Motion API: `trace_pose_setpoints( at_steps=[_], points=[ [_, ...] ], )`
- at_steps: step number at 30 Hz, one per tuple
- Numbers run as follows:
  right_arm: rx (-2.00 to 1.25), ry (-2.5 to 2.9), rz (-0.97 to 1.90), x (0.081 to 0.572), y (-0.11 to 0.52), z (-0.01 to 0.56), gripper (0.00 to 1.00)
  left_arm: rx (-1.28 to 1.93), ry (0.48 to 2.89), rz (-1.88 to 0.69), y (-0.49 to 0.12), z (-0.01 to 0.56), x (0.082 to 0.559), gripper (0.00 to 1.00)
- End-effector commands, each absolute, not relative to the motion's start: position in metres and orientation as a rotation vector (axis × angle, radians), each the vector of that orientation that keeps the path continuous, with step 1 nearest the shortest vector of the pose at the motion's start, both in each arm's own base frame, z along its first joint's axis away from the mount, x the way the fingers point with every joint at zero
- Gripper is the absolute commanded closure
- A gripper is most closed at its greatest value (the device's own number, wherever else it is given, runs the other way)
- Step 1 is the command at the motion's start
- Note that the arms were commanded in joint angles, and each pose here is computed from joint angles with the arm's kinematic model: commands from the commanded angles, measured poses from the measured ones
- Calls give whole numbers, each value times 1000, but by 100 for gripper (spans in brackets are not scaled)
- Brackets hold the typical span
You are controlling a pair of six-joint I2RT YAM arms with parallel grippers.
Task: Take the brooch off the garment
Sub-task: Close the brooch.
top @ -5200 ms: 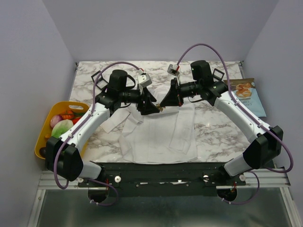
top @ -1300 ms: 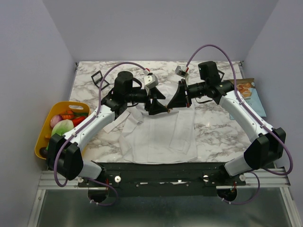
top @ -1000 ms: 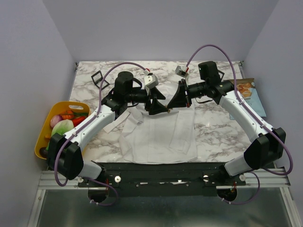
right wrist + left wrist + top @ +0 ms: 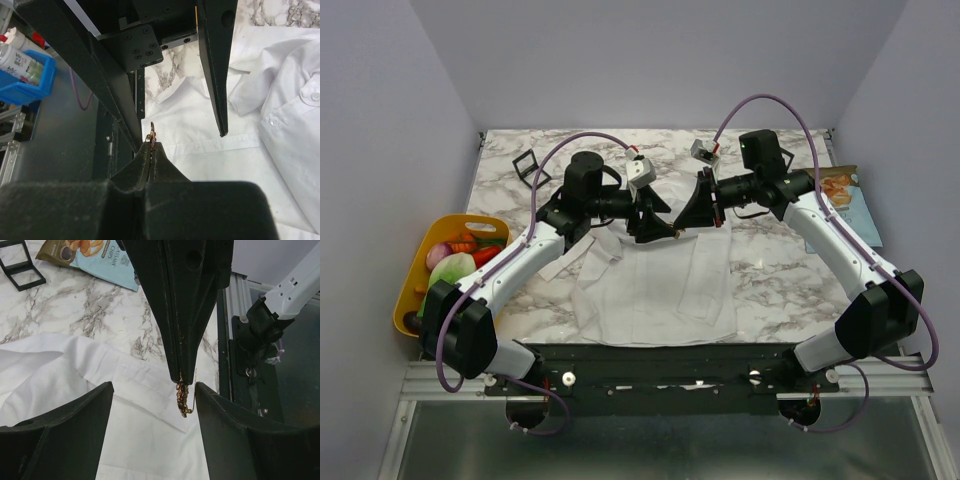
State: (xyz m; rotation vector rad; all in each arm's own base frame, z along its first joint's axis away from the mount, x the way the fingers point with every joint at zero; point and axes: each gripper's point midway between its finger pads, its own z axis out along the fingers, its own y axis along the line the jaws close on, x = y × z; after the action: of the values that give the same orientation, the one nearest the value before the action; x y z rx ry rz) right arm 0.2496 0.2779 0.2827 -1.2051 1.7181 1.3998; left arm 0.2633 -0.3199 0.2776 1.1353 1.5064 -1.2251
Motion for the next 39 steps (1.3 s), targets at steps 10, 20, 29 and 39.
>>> trace_pose_setpoints(
  at_steps=[10, 20, 29, 39],
  points=[
    [-1217, 1695, 1438, 240, 275, 287, 100, 1103, 1541, -1173, -317, 266, 274, 24],
    [-1218, 1689, 1438, 241, 275, 287, 100, 1078, 1558, -1139, -316, 264, 282, 25],
    [-1215, 1698, 1443, 241, 275, 285, 100, 1058, 1576, -1105, -315, 261, 287, 24],
    [-1216, 1698, 1445, 241, 276, 285, 100, 1061, 1586, -1107, -316, 258, 289, 24]
  ],
)
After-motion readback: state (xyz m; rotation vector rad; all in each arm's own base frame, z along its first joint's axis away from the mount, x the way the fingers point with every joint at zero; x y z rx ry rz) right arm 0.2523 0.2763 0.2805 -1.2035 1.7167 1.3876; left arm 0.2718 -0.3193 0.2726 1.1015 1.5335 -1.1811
